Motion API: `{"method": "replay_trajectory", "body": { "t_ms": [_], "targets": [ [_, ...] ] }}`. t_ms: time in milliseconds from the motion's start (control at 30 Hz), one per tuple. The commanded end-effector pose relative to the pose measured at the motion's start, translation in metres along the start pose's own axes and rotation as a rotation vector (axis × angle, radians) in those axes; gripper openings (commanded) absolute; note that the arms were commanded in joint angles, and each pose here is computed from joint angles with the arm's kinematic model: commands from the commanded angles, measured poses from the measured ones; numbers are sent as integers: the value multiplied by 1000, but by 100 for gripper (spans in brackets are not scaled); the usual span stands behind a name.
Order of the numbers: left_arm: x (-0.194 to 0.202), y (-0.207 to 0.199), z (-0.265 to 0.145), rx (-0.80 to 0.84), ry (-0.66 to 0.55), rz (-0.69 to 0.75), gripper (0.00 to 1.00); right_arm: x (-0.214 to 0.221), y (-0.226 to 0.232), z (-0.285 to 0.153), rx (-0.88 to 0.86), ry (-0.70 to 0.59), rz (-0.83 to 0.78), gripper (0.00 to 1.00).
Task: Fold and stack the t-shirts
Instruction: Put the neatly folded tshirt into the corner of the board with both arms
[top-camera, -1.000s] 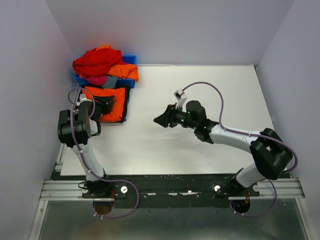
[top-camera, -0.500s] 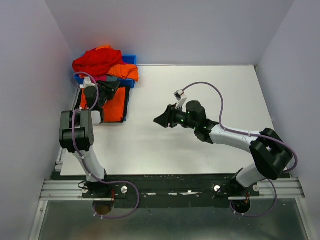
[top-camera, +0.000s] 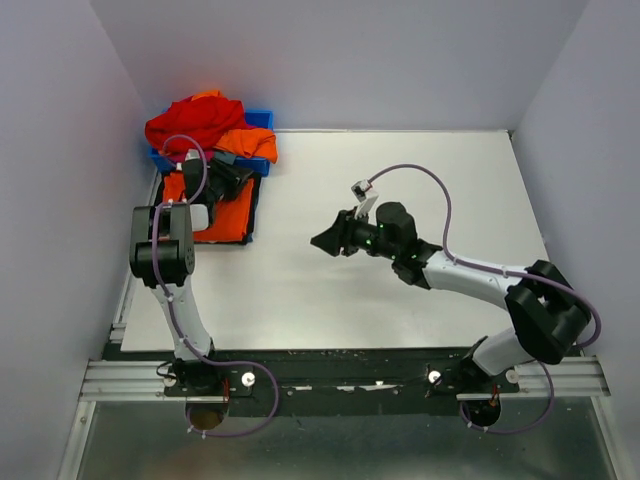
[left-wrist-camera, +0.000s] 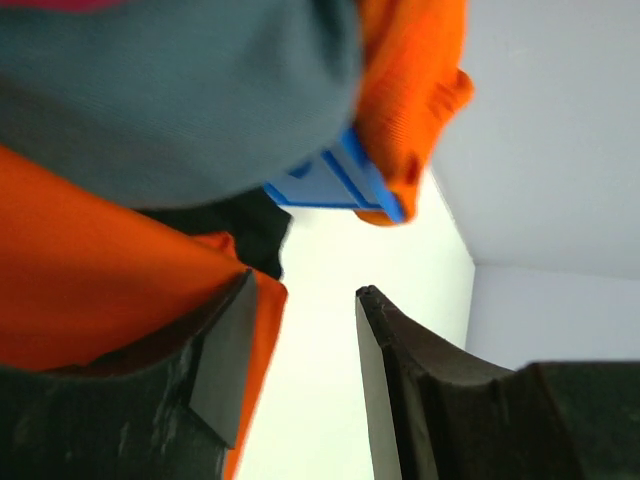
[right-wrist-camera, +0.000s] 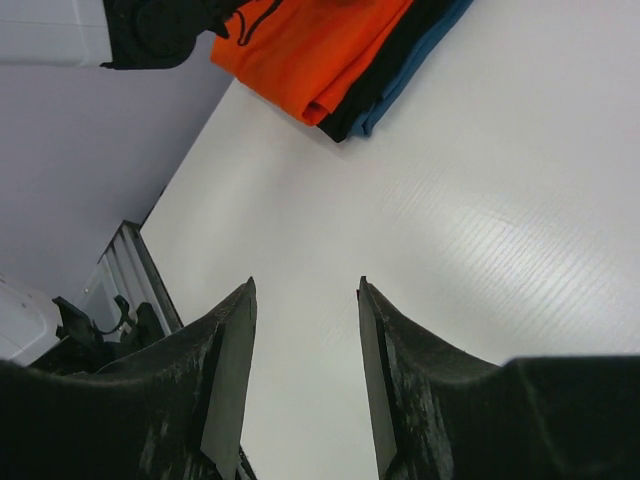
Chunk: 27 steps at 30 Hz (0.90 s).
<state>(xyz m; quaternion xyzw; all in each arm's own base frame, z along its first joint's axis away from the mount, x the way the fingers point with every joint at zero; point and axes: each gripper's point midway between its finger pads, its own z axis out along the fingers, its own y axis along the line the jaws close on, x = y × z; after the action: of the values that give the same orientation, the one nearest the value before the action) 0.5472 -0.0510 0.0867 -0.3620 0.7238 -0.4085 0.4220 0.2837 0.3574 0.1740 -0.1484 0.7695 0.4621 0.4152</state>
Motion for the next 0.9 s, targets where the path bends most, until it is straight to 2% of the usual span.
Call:
{"method": "replay_trajectory", "body": {
  "t_ms": [0, 67, 100, 200, 233, 300, 367, 633, 767, 867],
  "targets": [
    [-5, -56, -38, -25, 5, 228, 57, -22, 3, -19, 30, -67, -58, 54],
    [4, -71, -56, -34, 20, 295, 58, -27, -3, -32, 80, -94, -69, 57],
    [8, -78, -67, -42, 20, 333, 59, -32, -4, -41, 106, -119, -73, 61],
    [31, -90, -97, -88, 26, 438, 63, -43, -13, -70, 204, -175, -91, 85],
    [39, -91, -105, -104, 32, 466, 64, -45, -13, -81, 222, -187, -101, 100],
    [58, -99, -124, -96, 45, 521, 73, -51, -28, -103, 334, -227, -116, 100],
    [75, -102, -143, -102, 50, 557, 99, -50, -38, -123, 420, -235, -120, 100],
    [142, -96, -207, -3, 70, 696, 99, -30, -75, -195, 632, -334, -100, 100],
    [184, -83, -232, 107, 80, 851, 99, -6, -95, -210, 671, -369, -71, 100],
    [192, -71, -242, 98, 74, 920, 99, 5, -104, -213, 683, -388, -64, 100]
  ]
}}
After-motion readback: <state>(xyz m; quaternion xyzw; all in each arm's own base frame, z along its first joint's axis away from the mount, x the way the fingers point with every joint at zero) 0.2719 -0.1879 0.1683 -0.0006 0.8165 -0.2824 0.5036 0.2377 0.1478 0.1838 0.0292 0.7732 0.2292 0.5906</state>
